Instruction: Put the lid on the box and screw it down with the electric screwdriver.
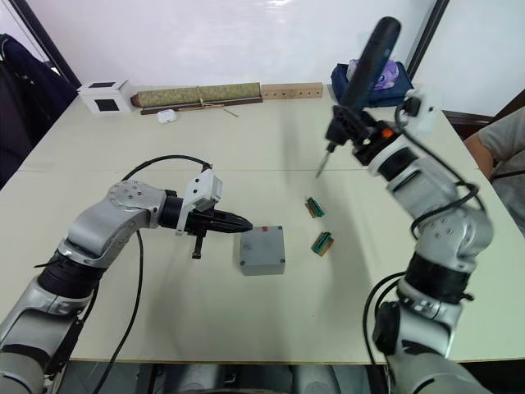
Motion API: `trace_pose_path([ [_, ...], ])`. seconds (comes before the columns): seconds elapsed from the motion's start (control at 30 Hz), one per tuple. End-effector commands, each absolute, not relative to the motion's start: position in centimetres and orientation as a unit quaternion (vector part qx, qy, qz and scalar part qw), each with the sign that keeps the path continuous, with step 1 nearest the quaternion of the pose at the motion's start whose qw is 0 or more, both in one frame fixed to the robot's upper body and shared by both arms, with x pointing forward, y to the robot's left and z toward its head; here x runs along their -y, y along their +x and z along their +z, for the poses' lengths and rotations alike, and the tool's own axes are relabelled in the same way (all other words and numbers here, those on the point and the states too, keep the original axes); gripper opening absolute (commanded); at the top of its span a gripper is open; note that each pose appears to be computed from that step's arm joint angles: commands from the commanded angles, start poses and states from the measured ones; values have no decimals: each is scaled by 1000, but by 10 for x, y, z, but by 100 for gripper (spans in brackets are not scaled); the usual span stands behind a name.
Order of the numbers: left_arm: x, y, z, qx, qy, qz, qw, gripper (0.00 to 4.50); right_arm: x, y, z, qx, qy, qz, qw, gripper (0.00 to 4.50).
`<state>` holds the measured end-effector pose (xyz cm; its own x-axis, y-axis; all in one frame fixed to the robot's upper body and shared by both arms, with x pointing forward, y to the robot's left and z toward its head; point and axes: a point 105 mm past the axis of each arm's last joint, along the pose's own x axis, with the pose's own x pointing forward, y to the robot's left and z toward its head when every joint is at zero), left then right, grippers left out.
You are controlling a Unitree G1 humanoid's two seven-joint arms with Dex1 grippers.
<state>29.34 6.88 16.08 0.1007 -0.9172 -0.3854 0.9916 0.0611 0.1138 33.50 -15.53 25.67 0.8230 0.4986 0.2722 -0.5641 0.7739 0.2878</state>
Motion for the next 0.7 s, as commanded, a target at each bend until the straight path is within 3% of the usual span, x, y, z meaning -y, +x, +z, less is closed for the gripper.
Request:
trace_pose_path([
  [0.03,-63,294,163,-92,195,-671,710,0,135,311,270,148,149,314,926,189],
  [0.33,-71,291,110,-144,304,-683,648,0,94,299,238,131,106,335,927,189],
  [0.43,-63,298,119,-121,276,-675,673,0,89,298,234,128,114,338,925,189],
  [0.7,-62,293,121,-125,260,-677,677,0,88,301,220,116,105,325,933,189],
])
